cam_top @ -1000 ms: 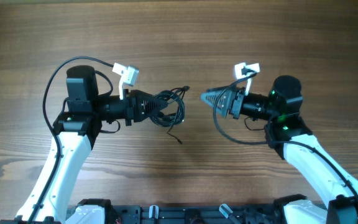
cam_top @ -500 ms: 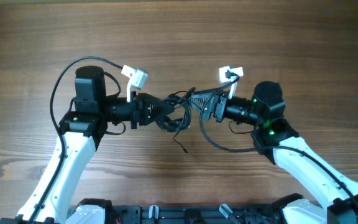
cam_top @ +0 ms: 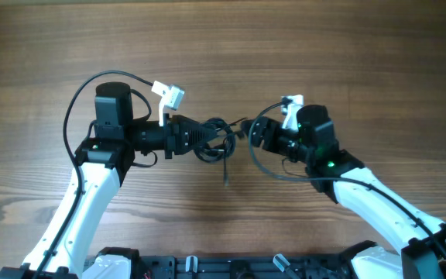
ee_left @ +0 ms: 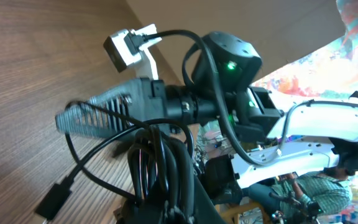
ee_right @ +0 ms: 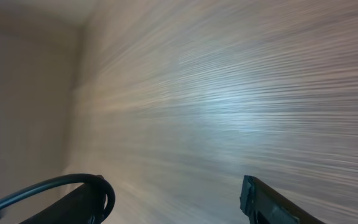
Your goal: Untangle cables
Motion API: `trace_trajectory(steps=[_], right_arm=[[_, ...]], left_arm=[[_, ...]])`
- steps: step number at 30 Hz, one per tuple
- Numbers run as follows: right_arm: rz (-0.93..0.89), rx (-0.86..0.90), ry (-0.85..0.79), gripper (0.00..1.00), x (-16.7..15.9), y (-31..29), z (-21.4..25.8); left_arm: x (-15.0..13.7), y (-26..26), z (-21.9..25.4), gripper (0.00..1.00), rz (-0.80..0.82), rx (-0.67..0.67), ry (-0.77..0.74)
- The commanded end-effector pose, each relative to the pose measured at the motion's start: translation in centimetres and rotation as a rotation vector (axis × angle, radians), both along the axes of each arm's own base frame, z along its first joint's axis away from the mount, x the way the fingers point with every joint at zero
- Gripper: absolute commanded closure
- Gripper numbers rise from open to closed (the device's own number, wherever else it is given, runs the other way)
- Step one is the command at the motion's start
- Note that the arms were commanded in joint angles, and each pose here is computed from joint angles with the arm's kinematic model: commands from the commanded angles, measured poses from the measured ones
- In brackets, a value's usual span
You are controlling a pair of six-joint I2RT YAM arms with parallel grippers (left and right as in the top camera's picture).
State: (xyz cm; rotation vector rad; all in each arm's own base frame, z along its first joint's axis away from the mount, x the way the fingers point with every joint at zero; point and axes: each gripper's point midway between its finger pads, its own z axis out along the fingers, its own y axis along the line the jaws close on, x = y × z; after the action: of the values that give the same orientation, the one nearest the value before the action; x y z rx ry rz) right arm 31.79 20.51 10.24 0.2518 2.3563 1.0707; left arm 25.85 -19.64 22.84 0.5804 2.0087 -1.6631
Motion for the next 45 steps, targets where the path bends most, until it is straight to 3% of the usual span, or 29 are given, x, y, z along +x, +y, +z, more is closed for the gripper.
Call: trace_trajectory(steps=[1, 5, 7, 8, 9, 12, 15, 17, 27, 33, 39, 42, 45], right_arm=[[-0.182, -0.102, 0.036, 0.28, 2.0, -4.7, -2.4], [-0.223, -0.121, 0.03, 0.25, 2.8, -6.6, -2.5], [-0.224, -0.107, 0.038, 0.12, 2.8, -7.0, -2.5], [-0.177, -0.108, 0.022, 0.03, 2.6, -6.7, -2.3], [-0.088, -0.104, -0.01, 0.0, 2.2, -5.9, -1.9], [0.159, 0.008, -0.095, 0.0, 0.0, -3.2, 0.7], [0.481, 0.19, -0.312, 0.04, -3.2, -0.7, 6.1], [0.633, 0.275, -0.474, 0.08, -4.7, 0.2, 9.4], [0.725, 0.197, -0.615, 0.1, -6.0, 3.8, 9.5], [0.819, 0.116, -0.495, 0.27, -8.8, 4.4, 5.1], [0.865, 0.178, -0.471, 0.42, -10.0, 4.5, 5.5], [0.861, 0.181, -0.462, 0.66, -10.0, 4.5, 5.5], [0.861, 0.181, -0.462, 0.68, -10.0, 4.5, 5.5]], left_arm=[[-1.3, -0.3, 1.6, 0.96, -0.076, -0.057, -0.041], [-1.3, -0.3, 1.6, 0.96, -0.076, -0.057, -0.041], [-1.3, -0.3, 1.6, 0.96, -0.076, -0.056, -0.041], [-1.3, -0.3, 1.5, 0.96, -0.076, -0.056, -0.041], [-1.3, -0.3, 1.5, 0.96, -0.072, -0.053, -0.042], [0.6, 0.1, 0.0, 0.96, 0.039, 0.037, -0.045], [1.9, 0.8, -2.0, 0.96, 0.141, 0.134, -0.002], [1.5, 1.0, -2.8, 0.96, 0.126, 0.165, -0.028], [-2.6, -1.2, -4.6, 0.96, -0.016, 0.212, 0.048], [-3.2, -2.0, -4.9, 0.93, -0.051, 0.237, -0.001], [-3.2, -2.0, -4.9, 0.92, -0.052, 0.236, 0.0], [-3.2, -2.0, -4.9, 0.92, -0.051, 0.236, 0.0], [-3.3, -2.1, -4.7, 0.92, -0.057, 0.227, -0.002]])
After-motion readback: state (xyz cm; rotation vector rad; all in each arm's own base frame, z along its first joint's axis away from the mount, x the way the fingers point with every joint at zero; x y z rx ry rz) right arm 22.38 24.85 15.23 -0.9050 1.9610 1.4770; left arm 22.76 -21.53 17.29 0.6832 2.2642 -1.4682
